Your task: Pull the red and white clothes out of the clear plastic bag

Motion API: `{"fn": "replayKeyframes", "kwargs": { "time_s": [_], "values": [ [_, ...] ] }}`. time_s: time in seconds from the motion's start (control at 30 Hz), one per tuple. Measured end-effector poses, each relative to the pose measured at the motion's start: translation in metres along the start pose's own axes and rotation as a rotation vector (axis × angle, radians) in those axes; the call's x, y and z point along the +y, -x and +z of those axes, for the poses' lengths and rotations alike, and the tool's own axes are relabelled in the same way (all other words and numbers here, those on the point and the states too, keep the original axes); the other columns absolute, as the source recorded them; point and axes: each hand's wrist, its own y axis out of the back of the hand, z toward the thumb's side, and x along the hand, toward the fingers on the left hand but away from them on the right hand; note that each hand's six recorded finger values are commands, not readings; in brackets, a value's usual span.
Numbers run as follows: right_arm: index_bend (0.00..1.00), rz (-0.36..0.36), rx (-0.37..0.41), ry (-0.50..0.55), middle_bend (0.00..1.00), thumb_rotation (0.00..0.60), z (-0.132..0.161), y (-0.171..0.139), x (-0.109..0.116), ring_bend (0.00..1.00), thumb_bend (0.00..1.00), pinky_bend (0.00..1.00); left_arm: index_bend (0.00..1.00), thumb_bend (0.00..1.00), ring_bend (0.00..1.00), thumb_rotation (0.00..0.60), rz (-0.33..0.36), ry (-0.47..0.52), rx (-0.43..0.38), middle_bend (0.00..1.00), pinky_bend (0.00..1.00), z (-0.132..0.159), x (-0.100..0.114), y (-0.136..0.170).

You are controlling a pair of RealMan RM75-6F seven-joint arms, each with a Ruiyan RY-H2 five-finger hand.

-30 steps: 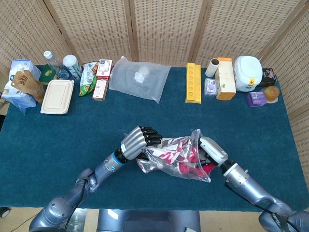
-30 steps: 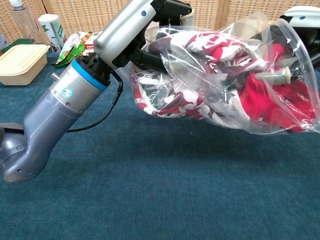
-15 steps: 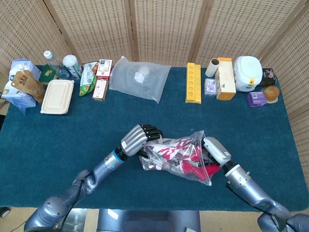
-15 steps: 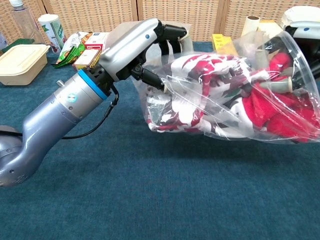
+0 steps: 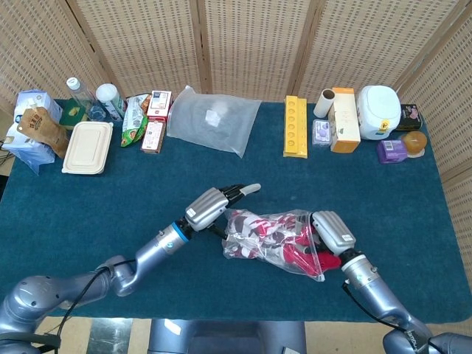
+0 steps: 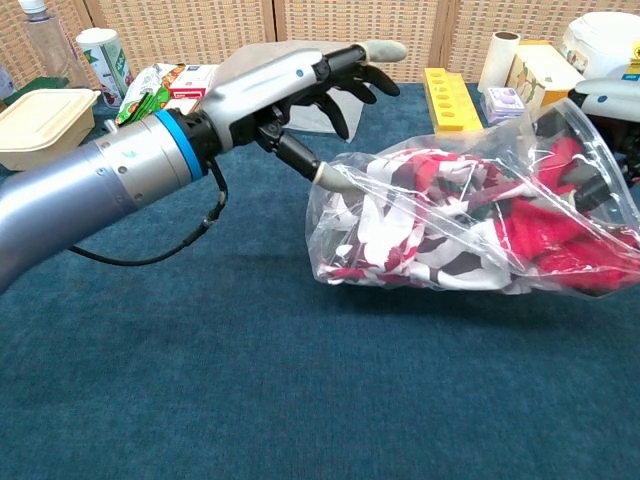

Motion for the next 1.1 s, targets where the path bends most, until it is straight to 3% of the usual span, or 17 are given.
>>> {"fn": "replayKeyframes", "kwargs": {
  "time_s": [0.27,0.4,0.73,0.83,1.0,1.1],
  "values": [
    [0.79,-0.002,-0.036,-0.021,1.0,0.6,-0.008,-0.003,-0.003,1.0,0.36,1.0,0.02,0.04,0.16,0.6,-0.106,-0.201,0.098,0.17,0.29,-0.017,0.033,0.035],
    [0.79,0.003,-0.039,-0.029,1.0,0.6,-0.012,-0.005,-0.003,1.0,0.36,1.0,0.04,0.04,0.16,0.6,-0.171,-0.254,0.163,0.17,0.28,-0.027,0.04,0.053],
    [0.8,0.018,-0.046,-0.044,1.0,0.6,-0.018,-0.008,-0.005,1.0,0.36,1.0,0.09,0.06,0.21,0.6,-0.325,-0.553,0.27,0.23,0.3,-0.057,0.05,0.066],
    [0.8,0.021,-0.043,-0.046,1.0,0.6,-0.019,-0.009,-0.005,1.0,0.36,1.0,0.12,0.06,0.31,0.6,-0.349,-0.63,0.274,0.33,0.37,-0.061,0.046,0.055],
    [0.8,0.026,-0.039,-0.046,1.0,0.6,-0.019,-0.01,-0.004,1.0,0.36,1.0,0.26,0.06,0.65,0.6,-0.332,-0.699,0.24,0.64,0.65,-0.057,0.031,0.028],
    [0.8,0.03,-0.039,-0.045,1.0,0.6,-0.02,-0.01,-0.004,1.0,0.36,1.0,0.28,0.06,0.75,0.6,-0.31,-0.708,0.203,0.73,0.75,-0.051,0.021,0.011]
  ]
}}
